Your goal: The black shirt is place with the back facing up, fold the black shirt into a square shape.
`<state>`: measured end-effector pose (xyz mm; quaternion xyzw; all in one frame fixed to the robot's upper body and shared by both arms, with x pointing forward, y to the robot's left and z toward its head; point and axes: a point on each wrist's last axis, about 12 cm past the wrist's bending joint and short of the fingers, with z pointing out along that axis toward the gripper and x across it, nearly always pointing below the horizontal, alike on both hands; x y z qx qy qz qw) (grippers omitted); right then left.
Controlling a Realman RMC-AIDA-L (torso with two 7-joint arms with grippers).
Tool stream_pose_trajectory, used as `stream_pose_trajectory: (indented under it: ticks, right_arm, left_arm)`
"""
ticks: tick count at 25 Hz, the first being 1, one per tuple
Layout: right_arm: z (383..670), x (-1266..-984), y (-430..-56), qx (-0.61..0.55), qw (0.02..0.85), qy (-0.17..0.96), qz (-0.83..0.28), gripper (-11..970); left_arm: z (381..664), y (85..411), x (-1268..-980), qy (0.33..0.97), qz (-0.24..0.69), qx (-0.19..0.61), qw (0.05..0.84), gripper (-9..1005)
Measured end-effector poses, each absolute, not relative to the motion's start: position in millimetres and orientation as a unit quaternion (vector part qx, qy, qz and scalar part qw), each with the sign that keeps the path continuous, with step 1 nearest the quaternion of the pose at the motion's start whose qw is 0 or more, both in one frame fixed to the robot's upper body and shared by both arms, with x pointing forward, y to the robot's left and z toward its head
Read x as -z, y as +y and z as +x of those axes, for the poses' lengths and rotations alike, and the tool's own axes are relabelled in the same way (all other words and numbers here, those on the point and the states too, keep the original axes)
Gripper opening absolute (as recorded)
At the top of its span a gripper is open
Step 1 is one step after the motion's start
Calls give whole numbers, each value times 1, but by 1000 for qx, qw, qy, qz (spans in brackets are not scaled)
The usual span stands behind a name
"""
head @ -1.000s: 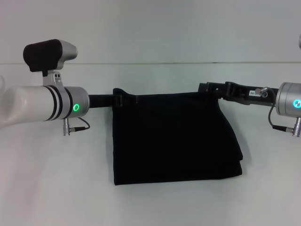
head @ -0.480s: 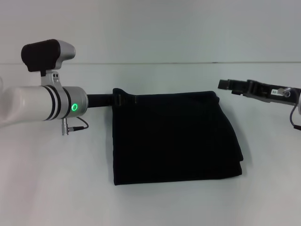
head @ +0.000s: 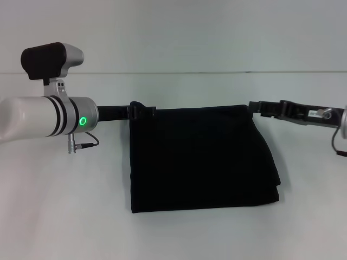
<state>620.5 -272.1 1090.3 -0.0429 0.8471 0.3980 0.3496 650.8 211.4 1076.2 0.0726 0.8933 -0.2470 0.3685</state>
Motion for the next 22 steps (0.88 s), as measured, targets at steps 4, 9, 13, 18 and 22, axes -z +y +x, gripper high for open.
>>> stream_pose_trajectory:
  ticks: [4,9,13,18,22]
  right_arm:
    - [625,-1085,-254,-397,341,852,-29,596]
    - [632,-1078,-229,-382,333,862,-18,598]
    - [638,-1081,-214,-381,349,856,-23,599]
    - [645,-1089,-205,-395,382,835,-12,598]
    - [646,-1092,-211,-400,408,821,0,597]
  left_arm:
    - [651,212,-1076,893,74,246,369,951]
    - [650,213,-1075,893,76,245,369,951]
    - [648,212,-1074,894,77,246,367,951]
    - [646,214,-1071,895,74,247,365,951]
    - [645,217,-1070,895,69,247,365,951]
